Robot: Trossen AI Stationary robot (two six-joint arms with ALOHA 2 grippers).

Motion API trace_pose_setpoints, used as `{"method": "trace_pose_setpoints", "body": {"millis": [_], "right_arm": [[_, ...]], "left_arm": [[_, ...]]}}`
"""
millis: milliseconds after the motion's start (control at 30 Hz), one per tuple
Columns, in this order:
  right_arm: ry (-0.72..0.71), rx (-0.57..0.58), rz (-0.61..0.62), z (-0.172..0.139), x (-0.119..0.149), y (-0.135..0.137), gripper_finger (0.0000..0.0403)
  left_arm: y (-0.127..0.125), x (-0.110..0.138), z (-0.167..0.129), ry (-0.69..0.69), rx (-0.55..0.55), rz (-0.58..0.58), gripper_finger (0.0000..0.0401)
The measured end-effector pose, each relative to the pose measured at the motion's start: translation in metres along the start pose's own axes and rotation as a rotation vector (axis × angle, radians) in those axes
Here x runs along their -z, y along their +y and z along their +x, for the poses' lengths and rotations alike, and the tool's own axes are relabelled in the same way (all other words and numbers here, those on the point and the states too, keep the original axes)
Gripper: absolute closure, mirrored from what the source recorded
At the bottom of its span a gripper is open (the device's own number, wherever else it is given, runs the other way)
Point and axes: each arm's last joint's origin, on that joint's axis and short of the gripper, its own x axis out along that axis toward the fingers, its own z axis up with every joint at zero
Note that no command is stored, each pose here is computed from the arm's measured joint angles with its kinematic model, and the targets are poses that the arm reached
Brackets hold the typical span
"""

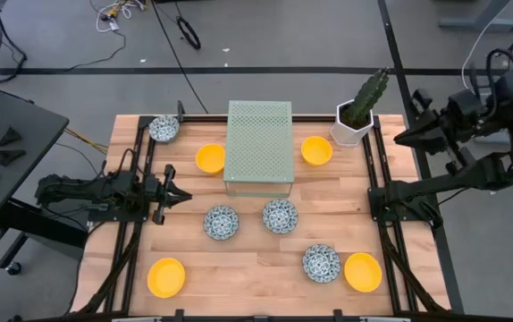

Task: Pick & Place Mini bowls
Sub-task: Put the yellow bowl on the shelf

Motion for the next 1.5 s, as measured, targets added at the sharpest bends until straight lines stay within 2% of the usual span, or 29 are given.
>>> {"method": "trace_pose_setpoints", "body": {"millis": [333,1500], "right_arm": [[0.024,-0.01,0.001,0.01,0.0,-0.003,0.0378],[0.03,-0.013,-0.013,0.013,0.0,-0.004,0.0378]], "left_arm": [[0.0,0.0,0.0,0.0,0.0,0.0,0.0367],[0.0,0.0,0.0,0.0,0.0,0.0,0.0367]]}}
